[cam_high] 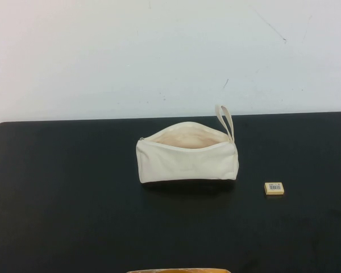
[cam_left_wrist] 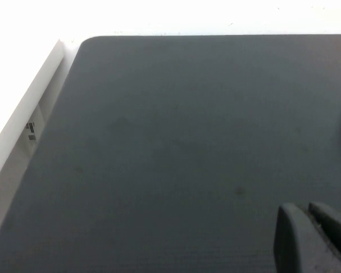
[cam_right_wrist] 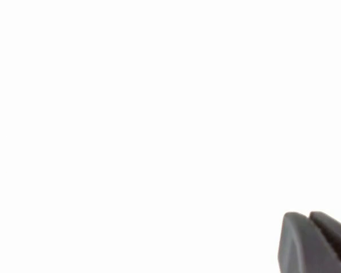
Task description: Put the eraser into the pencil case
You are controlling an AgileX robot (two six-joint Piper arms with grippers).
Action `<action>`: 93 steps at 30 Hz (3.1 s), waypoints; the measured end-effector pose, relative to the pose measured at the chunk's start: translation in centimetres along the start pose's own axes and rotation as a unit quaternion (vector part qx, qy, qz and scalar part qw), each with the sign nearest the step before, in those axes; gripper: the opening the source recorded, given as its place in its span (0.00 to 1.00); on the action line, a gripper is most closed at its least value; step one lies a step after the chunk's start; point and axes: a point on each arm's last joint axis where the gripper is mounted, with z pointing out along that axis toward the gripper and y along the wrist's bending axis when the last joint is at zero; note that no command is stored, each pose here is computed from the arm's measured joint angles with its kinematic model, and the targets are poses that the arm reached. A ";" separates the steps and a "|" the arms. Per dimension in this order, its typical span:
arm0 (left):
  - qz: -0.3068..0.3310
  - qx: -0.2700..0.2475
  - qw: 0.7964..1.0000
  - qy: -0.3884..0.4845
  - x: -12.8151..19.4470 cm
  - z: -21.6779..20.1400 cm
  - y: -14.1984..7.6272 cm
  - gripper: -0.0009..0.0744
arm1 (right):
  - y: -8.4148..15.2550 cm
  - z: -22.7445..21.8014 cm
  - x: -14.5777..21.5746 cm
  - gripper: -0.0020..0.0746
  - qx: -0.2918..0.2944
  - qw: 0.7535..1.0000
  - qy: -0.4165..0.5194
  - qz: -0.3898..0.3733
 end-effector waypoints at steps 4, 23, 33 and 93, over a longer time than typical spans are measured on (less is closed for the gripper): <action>0.000 0.000 1.000 0.000 0.0 0.0 0.0 0.01 | -1.0 0.8 -2.3 0.03 0.036 0.998 -0.046 -0.003; 0.000 0.000 1.000 0.000 0.0 0.0 0.0 0.01 | -0.3 8.8 -4.8 0.03 -0.138 0.908 0.395 -0.005; 0.000 0.000 1.000 0.000 0.0 0.0 0.0 0.01 | 1.3 10.0 0.5 0.03 -0.185 0.820 0.540 0.029; -0.001 0.000 1.000 0.000 0.0 0.0 0.0 0.01 | 20.9 19.7 28.3 0.53 -0.611 0.430 0.626 -0.222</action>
